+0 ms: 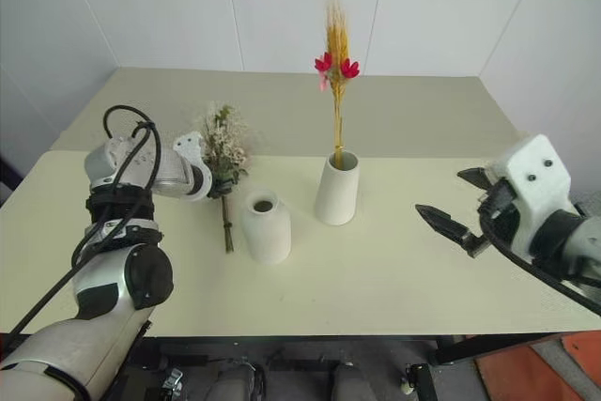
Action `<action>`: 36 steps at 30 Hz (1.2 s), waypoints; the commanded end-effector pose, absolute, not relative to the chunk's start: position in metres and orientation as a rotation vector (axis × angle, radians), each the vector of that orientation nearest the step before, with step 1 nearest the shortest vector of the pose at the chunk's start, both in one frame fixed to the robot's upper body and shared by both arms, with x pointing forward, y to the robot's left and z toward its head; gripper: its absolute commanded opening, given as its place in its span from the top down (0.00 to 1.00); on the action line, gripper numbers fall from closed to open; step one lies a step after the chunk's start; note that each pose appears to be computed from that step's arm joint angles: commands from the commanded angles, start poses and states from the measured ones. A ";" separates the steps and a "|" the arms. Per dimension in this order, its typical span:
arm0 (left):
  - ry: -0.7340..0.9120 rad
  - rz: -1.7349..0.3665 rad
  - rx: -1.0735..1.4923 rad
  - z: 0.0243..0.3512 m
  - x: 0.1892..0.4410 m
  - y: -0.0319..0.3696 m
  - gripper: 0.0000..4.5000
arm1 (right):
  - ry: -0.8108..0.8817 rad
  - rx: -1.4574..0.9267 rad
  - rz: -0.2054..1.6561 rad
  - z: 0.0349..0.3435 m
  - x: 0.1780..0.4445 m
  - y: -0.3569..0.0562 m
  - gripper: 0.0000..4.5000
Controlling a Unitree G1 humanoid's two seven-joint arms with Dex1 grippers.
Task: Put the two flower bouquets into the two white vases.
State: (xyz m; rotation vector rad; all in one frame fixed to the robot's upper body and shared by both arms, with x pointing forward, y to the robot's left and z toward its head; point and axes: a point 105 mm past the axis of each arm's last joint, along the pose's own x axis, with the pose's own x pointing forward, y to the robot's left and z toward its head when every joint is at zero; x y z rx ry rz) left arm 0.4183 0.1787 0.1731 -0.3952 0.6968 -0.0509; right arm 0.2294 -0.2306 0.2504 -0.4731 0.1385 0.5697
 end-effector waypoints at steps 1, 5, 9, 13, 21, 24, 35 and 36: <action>0.308 -0.098 -0.394 0.244 0.420 0.202 0.98 | 0.086 -0.518 0.634 0.275 0.204 -0.242 0.00; -0.133 -0.477 -0.373 0.311 0.378 0.202 0.98 | 0.109 -0.537 0.659 0.275 0.194 -0.253 0.00; -0.370 -0.897 -0.487 0.358 0.331 0.187 0.98 | 0.107 -0.549 0.652 0.269 0.199 -0.255 0.00; -0.446 -1.187 -0.391 0.364 0.300 0.161 0.98 | 0.089 -0.542 0.661 0.264 0.203 -0.248 0.00; -0.382 -1.410 -0.268 0.341 0.303 0.121 0.98 | 0.087 -0.544 0.636 0.262 0.196 -0.246 0.00; -0.367 -1.448 -0.223 0.333 0.307 0.115 0.98 | 0.093 -0.547 0.612 0.262 0.192 -0.248 0.00; -0.311 -1.517 -0.146 0.310 0.312 0.107 0.98 | 0.103 -0.549 0.581 0.260 0.186 -0.248 0.00; -0.310 -1.519 -0.148 0.310 0.312 0.106 0.98 | 0.104 -0.550 0.580 0.260 0.186 -0.248 0.00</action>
